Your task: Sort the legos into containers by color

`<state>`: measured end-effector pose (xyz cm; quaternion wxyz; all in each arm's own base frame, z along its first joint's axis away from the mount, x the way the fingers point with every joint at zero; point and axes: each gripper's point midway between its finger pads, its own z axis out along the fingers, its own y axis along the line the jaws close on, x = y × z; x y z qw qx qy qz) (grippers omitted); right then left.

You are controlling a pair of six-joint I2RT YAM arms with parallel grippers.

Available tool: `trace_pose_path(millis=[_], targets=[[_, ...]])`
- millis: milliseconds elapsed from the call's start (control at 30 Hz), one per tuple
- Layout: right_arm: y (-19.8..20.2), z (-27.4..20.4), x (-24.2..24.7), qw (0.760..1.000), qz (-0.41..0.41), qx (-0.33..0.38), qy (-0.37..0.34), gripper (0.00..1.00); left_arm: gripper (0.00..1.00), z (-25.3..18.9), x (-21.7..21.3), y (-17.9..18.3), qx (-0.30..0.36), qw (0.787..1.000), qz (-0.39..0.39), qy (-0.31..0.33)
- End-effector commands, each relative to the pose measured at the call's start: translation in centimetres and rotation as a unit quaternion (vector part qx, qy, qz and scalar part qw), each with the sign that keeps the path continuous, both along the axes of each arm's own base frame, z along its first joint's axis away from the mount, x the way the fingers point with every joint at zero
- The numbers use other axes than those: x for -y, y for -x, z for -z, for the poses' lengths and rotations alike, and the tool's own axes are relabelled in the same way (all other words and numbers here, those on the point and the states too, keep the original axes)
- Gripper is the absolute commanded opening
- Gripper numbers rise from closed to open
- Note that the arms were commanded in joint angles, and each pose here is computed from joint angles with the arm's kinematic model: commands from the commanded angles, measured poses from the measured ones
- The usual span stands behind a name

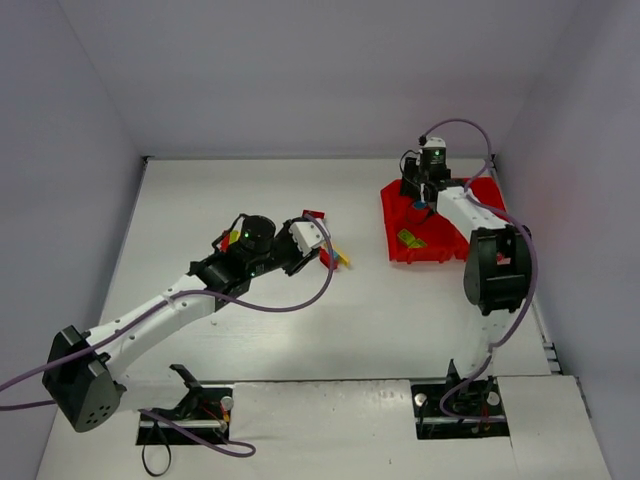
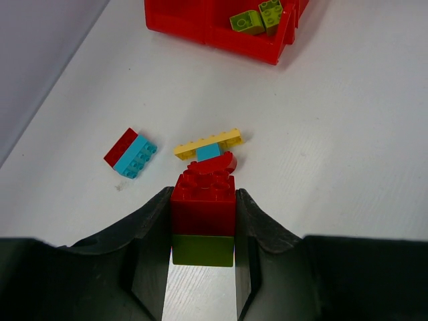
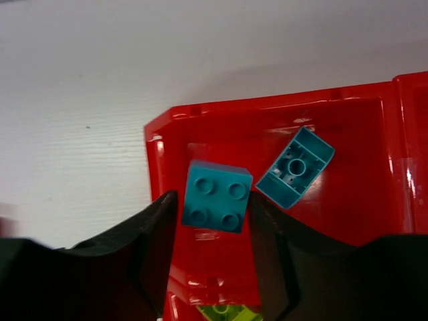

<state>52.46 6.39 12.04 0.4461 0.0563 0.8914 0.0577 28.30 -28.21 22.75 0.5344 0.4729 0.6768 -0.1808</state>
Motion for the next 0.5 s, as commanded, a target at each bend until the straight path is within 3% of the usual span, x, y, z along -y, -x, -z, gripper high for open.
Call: trace_pose_path(millis=[0, 67, 167, 367, 467], targets=[[-2.5, -3.9, 2.3, 0.997, 0.037, 0.052, 0.04, 0.44, 0.15, -3.9, 0.5, -0.4, 0.042, 0.998, 0.002, 0.043], [-2.7, -3.7, 2.3, 0.997, 0.034, 0.047, 0.044, 0.57, 0.15, -4.0, 0.6, -0.3, 0.042, 0.998, 0.005, 0.044], [-2.4, -4.5, 1.7, 0.998, 0.016, 0.049, 0.034, 0.64, 0.15, -4.1, 0.6, -0.2, 0.046, 0.998, 0.009, 0.044], [1.3, -9.0, -3.3, 0.991, -0.088, 0.073, -0.07, 0.65, 0.15, -4.5, 0.3, 0.0, 0.059, 0.997, 0.014, 0.044], [5.1, -12.6, -7.7, 0.968, -0.179, 0.089, -0.151, 0.65, 0.16, -4.9, 0.2, 0.1, 0.065, 0.997, 0.014, 0.047]])
